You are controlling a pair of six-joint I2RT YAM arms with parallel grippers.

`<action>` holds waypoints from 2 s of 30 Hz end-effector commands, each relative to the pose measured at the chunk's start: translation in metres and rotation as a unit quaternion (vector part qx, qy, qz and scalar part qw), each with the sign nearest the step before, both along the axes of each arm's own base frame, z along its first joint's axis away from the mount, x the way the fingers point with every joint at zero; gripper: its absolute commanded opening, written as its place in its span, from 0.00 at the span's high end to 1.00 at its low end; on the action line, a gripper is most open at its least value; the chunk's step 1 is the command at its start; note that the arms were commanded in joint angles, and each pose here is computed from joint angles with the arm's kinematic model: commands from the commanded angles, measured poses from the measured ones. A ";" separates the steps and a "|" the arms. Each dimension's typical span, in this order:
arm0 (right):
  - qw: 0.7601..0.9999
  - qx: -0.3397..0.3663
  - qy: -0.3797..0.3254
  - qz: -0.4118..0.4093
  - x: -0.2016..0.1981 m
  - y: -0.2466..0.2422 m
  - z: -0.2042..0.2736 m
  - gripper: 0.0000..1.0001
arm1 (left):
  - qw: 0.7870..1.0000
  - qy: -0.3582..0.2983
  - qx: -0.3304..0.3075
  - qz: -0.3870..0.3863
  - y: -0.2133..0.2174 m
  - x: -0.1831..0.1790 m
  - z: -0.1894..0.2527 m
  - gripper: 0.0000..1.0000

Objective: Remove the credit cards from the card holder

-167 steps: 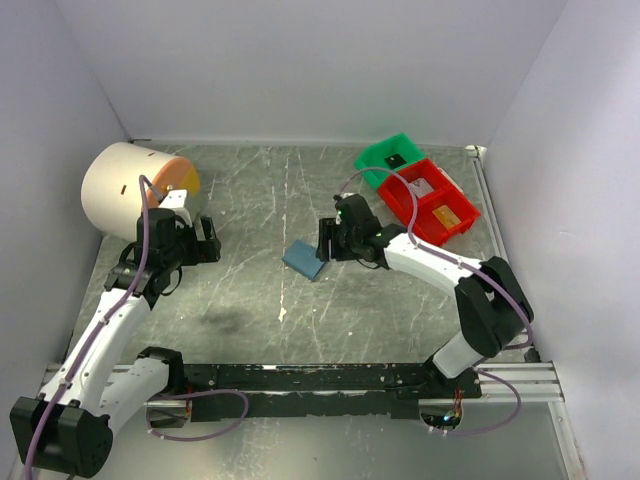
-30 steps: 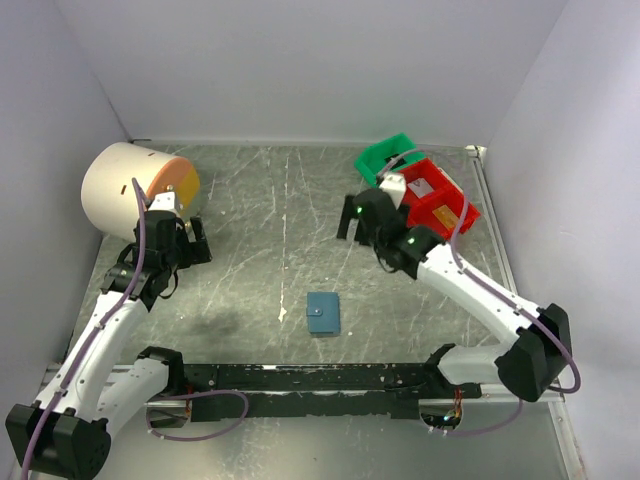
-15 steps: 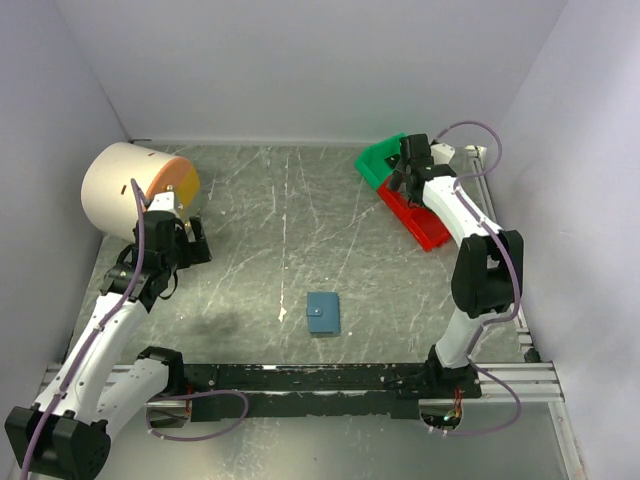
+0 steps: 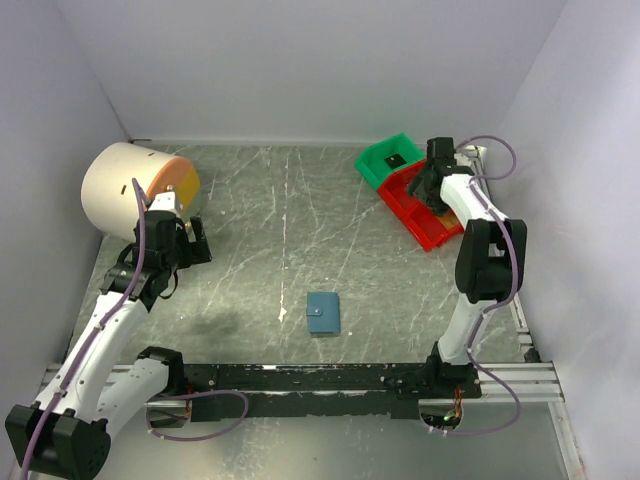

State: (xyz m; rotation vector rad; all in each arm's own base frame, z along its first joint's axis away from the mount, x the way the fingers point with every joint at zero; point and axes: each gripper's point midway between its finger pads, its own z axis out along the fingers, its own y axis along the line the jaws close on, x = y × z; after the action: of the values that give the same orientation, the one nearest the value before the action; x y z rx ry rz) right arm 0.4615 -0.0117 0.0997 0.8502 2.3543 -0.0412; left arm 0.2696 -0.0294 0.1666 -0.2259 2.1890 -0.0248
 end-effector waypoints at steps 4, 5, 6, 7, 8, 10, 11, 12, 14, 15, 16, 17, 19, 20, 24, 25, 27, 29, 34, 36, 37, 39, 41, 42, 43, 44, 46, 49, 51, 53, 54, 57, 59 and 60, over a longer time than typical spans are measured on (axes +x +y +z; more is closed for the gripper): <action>1.000 0.005 -0.006 0.014 0.020 0.005 -0.006 0.36 | 0.999 -0.018 -0.005 -0.028 -0.010 0.009 0.011 0.01; 1.000 0.005 -0.005 0.017 0.022 0.005 -0.007 0.37 | 0.999 -0.018 -0.005 -0.029 -0.010 0.009 0.011 0.00; 1.000 0.005 -0.005 0.020 0.023 0.006 -0.010 0.39 | 0.999 -0.019 -0.006 -0.028 -0.010 0.009 0.012 0.00; 1.000 0.004 -0.004 0.020 0.024 0.005 -0.011 0.41 | 0.999 -0.020 -0.005 -0.027 -0.010 0.009 0.012 0.01; 1.000 0.002 -0.001 0.020 0.024 0.005 -0.013 0.43 | 0.999 -0.020 -0.005 -0.027 -0.009 0.008 0.013 0.00; 1.000 0.002 0.002 0.021 0.025 0.005 -0.015 0.47 | 0.999 -0.020 -0.004 -0.026 -0.009 0.008 0.012 0.00; 1.000 0.003 0.003 0.022 0.025 0.005 -0.015 0.48 | 0.999 -0.019 -0.004 -0.026 -0.009 0.008 0.012 0.00; 1.000 0.006 -0.001 0.026 0.026 0.007 -0.015 0.51 | 0.999 -0.020 -0.004 -0.026 -0.009 0.008 0.012 0.01; 0.999 0.009 -0.006 0.030 0.025 0.008 -0.014 0.53 | 0.999 -0.020 -0.004 -0.026 -0.009 0.008 0.012 0.00; 0.999 0.010 -0.007 0.032 0.025 0.009 -0.014 0.54 | 0.999 -0.020 -0.004 -0.026 -0.009 0.008 0.012 0.00; 0.999 0.010 -0.010 0.032 0.024 0.009 -0.013 0.54 | 0.999 -0.019 -0.003 -0.026 -0.009 0.008 0.012 0.00; 0.999 0.010 -0.015 0.032 0.024 0.009 -0.012 0.55 | 0.999 -0.019 -0.004 -0.025 -0.009 0.008 0.012 0.00; 0.999 0.010 -0.022 0.035 0.023 0.010 -0.010 0.60 | 0.999 -0.019 -0.005 -0.025 -0.009 0.008 0.012 0.01; 0.999 0.009 -0.023 0.036 0.023 0.009 -0.011 0.62 | 0.999 -0.019 -0.005 -0.026 -0.009 0.008 0.012 0.01; 0.999 0.000 -0.008 0.033 0.020 0.006 -0.018 0.62 | 1.000 -0.019 -0.004 -0.024 -0.008 0.007 0.012 0.01; 0.999 -0.003 -0.001 0.032 0.019 0.005 -0.020 0.63 | 1.000 -0.020 -0.004 -0.024 -0.009 0.007 0.013 0.01; 0.999 -0.005 0.008 0.031 0.018 0.004 -0.024 0.63 | 1.000 -0.020 -0.004 -0.024 -0.008 0.007 0.013 0.01; 0.999 -0.003 0.010 0.033 0.016 0.005 -0.025 0.63 | 1.000 -0.020 -0.004 -0.023 -0.008 0.007 0.013 0.01; 0.999 0.015 0.003 0.052 0.012 0.014 -0.025 0.74 | 1.000 -0.019 -0.004 -0.023 -0.008 0.007 0.013 0.01; 0.998 0.022 0.006 0.059 0.008 0.017 -0.027 0.74 | 1.000 -0.018 -0.002 -0.019 -0.007 0.007 0.012 0.01; 0.998 0.025 0.005 0.063 0.006 0.019 -0.027 0.74 | 1.000 -0.017 -0.001 -0.017 -0.006 0.006 0.012 0.01; 0.997 0.030 0.007 0.068 0.002 0.022 -0.027 0.74 | 1.000 -0.018 -0.002 -0.017 -0.006 0.006 0.013 0.01; 0.997 0.032 0.010 0.072 -0.003 0.024 -0.029 0.74 | 1.000 -0.020 -0.003 -0.017 -0.006 0.006 0.013 0.01; 0.996 0.034 0.010 0.076 -0.006 0.026 -0.029 0.75 | 1.000 -0.021 -0.003 -0.017 -0.006 0.006 0.014 0.01; 0.996 0.036 0.012 0.080 -0.009 0.029 -0.030 0.75 | 1.000 -0.022 -0.003 -0.017 -0.006 0.006 0.014 0.01; 0.996 0.037 0.012 0.084 -0.011 0.031 -0.030 0.75 | 1.000 -0.022 -0.003 -0.017 -0.006 0.006 0.014 0.01; 0.995 0.037 0.012 0.093 -0.016 0.038 -0.028 0.75 | 1.000 -0.021 -0.004 -0.017 -0.006 0.006 0.014 0.01; 0.994 0.034 0.012 0.107 -0.022 0.049 -0.025 0.75 | 1.000 -0.020 -0.004 -0.019 -0.007 0.006 0.013 0.01; 0.992 0.034 0.012 0.121 -0.026 0.060 -0.022 0.75 | 1.000 -0.021 -0.005 -0.019 -0.007 0.006 0.014 0.01; 0.990 0.031 0.010 0.136 -0.030 0.073 -0.019 0.75 | 1.000 -0.023 -0.005 -0.018 -0.007 0.006 0.015 0.01; 0.989 0.028 0.009 0.145 -0.032 0.079 -0.018 0.75 | 1.000 -0.023 -0.005 -0.017 -0.006 0.005 0.015 0.01; 0.985 0.021 0.010 0.173 -0.037 0.104 -0.014 0.75 | 1.000 -0.025 -0.005 -0.017 -0.007 0.005 0.016 0.01; 0.982 0.015 0.010 0.187 -0.040 0.120 -0.012 0.75 | 1.000 -0.024 -0.006 -0.017 -0.007 0.005 0.015 0.01; 0.981 0.014 0.009 0.196 -0.042 0.128 -0.011 0.75 | 1.000 -0.023 -0.005 -0.017 -0.007 0.005 0.015 0.01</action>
State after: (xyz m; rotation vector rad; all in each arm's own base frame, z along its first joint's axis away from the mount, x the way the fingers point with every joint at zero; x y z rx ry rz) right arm 0.4298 0.0855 0.0764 0.4954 2.4918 0.1169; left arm 0.2702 -0.0331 0.1666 -0.1986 2.1923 -0.0412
